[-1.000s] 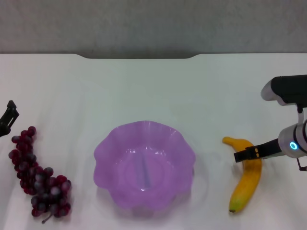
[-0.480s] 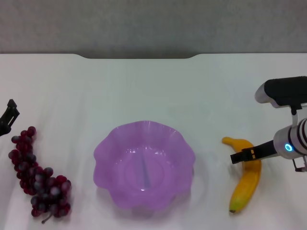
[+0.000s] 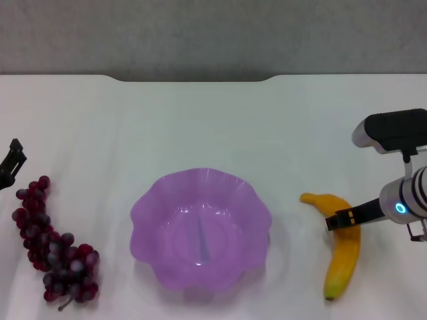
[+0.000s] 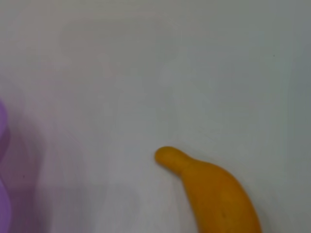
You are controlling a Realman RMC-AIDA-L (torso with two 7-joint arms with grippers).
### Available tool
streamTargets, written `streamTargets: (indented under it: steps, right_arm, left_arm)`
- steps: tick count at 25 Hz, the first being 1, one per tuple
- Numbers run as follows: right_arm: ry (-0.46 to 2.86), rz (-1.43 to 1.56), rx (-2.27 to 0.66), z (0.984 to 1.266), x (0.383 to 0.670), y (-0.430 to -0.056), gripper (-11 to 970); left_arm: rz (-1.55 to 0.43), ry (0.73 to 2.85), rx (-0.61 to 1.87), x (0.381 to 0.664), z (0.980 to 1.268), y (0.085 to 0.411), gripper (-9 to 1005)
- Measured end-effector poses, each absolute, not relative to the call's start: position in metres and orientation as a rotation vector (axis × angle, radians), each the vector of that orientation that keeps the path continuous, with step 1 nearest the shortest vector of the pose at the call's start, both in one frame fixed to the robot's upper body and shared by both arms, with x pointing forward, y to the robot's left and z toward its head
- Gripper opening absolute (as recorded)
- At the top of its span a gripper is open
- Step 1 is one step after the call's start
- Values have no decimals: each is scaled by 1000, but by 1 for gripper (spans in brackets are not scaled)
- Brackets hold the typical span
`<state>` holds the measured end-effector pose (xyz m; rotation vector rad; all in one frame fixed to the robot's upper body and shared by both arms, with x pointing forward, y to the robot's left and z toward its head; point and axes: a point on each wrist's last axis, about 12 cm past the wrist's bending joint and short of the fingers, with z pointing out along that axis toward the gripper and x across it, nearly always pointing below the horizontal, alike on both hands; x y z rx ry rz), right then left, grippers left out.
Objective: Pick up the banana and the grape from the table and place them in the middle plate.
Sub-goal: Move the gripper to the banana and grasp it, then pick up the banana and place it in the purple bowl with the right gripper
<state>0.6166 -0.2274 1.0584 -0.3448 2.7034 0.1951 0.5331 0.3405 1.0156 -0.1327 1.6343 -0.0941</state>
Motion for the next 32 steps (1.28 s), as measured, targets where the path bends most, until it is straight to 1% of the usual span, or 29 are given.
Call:
streamTargets:
  steps: [6,13,16,20,26,29,32]
  right_arm:
    - [2701,191,-345,1058,616,-229,544]
    - [2663,204,-360,1064,617,-225,530]
    - [2600,246,-370,1079,613,-223,524]
    - [2509,316,-391,1109,604,-222,522]
    - [2388,514,-436,1132,604,-217,523]
    - [2299,579,-461,1136,607,-207,524]
    - [2238,591,-467,1130,609,-196,524]
  left_arm:
    - [-96,1634,-136,533,1016,341,875]
    - [-92,1638,-140,530,1014,343,875]
    - [-88,1640,-143,529,1014,344,875]
    - [-85,1643,-145,529,1013,345,875]
    - [-84,1646,-143,529,1013,345,875]
    - [-88,1643,-138,532,1014,343,875]
    - [-90,1643,-135,532,1014,341,874]
